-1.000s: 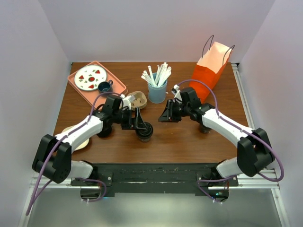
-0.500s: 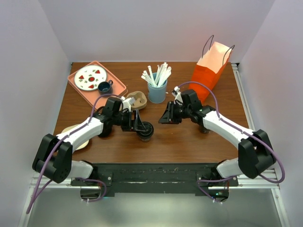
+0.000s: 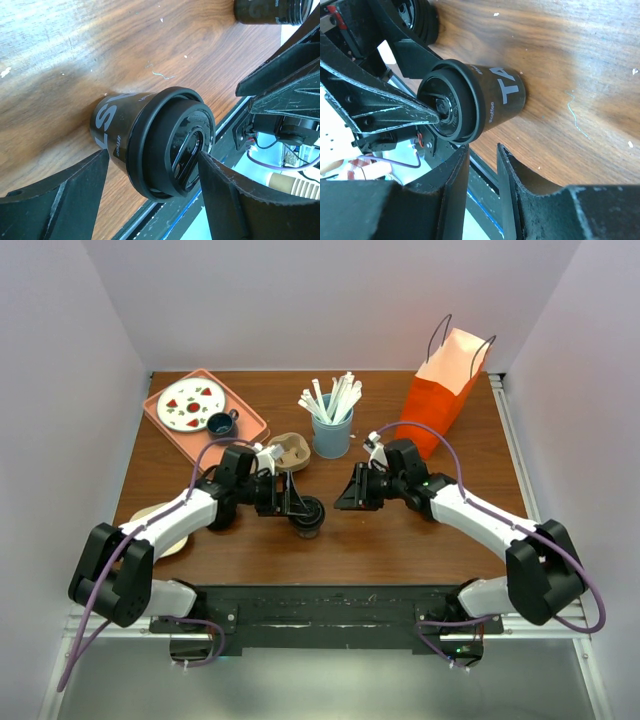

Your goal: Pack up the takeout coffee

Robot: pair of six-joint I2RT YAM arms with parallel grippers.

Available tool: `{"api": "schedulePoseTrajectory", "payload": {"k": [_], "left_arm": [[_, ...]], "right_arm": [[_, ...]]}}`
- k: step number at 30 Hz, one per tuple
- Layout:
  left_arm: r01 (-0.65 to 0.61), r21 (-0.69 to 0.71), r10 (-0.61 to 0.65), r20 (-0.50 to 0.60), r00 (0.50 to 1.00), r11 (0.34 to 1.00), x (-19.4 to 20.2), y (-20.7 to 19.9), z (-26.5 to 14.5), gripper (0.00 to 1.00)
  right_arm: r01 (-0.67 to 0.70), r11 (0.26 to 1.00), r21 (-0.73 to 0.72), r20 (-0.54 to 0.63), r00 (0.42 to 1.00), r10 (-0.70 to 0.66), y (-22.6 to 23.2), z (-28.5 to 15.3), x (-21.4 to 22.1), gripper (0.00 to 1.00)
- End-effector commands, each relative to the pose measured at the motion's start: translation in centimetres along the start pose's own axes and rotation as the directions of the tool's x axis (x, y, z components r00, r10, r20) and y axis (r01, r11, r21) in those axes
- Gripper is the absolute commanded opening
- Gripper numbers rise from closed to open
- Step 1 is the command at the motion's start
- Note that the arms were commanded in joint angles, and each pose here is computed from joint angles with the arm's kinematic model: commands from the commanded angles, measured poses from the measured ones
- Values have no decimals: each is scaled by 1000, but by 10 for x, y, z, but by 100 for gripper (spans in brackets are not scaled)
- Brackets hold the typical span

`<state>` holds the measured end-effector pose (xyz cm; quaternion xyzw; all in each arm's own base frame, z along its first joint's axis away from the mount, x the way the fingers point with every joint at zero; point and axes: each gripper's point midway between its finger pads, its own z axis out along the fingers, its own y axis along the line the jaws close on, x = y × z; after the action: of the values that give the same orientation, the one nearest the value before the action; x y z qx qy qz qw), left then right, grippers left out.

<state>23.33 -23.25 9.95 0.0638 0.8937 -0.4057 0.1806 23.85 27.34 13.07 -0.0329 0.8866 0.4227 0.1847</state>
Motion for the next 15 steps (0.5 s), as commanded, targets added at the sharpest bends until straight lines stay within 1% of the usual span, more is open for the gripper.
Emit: {"api": "schedulePoseTrajectory", "payload": {"k": [1,10,15], "left_arm": [[5,31,-6,23,1000,999,-6,-3,-1,76],[16,52,-17,21,1000,999,-7,-4,1,75],[28,36,-28,5,1000,999,2,5,5,68]], "right_arm": [[31,997,-64,20,999,-30,17,-4,-4,33],[35,997,-65,13,999,-34,19,-4,-1,33],[28,996,-84,15,1000,-26,20,-1,1,34]]}}
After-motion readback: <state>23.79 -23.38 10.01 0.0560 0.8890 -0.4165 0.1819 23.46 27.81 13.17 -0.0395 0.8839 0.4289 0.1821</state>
